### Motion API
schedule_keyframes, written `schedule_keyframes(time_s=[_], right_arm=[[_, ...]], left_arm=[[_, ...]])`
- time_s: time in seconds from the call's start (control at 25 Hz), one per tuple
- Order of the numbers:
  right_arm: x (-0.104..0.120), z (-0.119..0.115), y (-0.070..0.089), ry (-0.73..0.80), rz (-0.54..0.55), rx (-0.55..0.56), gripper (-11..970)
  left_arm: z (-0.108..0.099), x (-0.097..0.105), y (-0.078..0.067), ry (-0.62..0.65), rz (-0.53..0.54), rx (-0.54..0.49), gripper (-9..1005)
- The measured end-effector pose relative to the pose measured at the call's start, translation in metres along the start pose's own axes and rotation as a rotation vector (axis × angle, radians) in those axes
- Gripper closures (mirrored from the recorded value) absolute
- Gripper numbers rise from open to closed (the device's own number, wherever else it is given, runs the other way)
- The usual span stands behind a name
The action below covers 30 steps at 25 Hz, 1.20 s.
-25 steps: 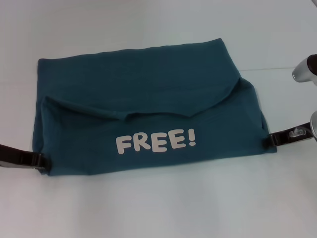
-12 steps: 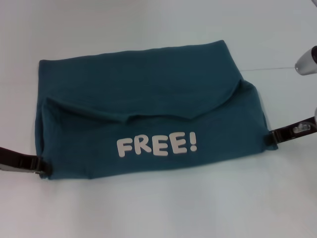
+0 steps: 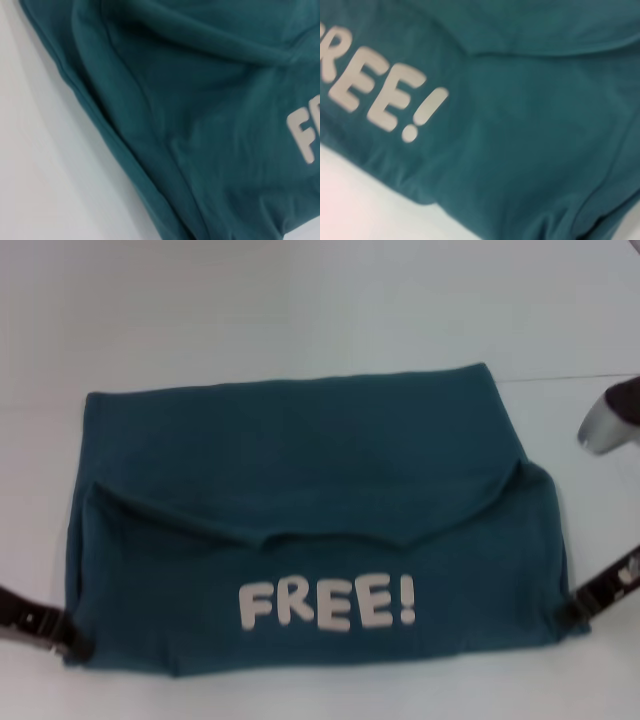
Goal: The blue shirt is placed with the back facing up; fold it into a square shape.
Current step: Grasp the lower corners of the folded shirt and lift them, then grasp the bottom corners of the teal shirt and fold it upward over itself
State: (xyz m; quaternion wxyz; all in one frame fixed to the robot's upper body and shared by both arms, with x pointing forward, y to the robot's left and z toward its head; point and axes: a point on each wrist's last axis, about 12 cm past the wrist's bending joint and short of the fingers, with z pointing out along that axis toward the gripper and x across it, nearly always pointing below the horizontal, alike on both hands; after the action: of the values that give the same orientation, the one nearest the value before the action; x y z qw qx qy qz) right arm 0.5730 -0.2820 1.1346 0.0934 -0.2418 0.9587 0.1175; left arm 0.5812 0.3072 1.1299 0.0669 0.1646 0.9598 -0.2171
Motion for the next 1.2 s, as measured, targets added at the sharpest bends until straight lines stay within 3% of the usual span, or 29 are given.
schedule_keyframes(time_s=[0.4, 0.68, 0.88, 1.2], right_arm=[[0.017, 0.002, 0.030, 0.227, -0.107, -0.146, 917], [0.027, 0.000, 0.038, 0.304, -0.134, -0.169, 918], [0.026, -0.013, 0.034, 0.237, -0.126, -0.166, 918], [0.021, -0.048, 0.015, 0.057, -0.089, -0.151, 918]], left_arm=[[-0.003, 0.025, -0.012, 0.230, 0.002, 0.098, 911], [-0.001, 0.037, -0.017, 0.312, -0.006, 0.141, 910], [-0.006, 0.040, -0.015, 0.265, -0.013, 0.190, 910], [-0.044, 0.036, -0.002, 0.056, -0.036, 0.287, 906]])
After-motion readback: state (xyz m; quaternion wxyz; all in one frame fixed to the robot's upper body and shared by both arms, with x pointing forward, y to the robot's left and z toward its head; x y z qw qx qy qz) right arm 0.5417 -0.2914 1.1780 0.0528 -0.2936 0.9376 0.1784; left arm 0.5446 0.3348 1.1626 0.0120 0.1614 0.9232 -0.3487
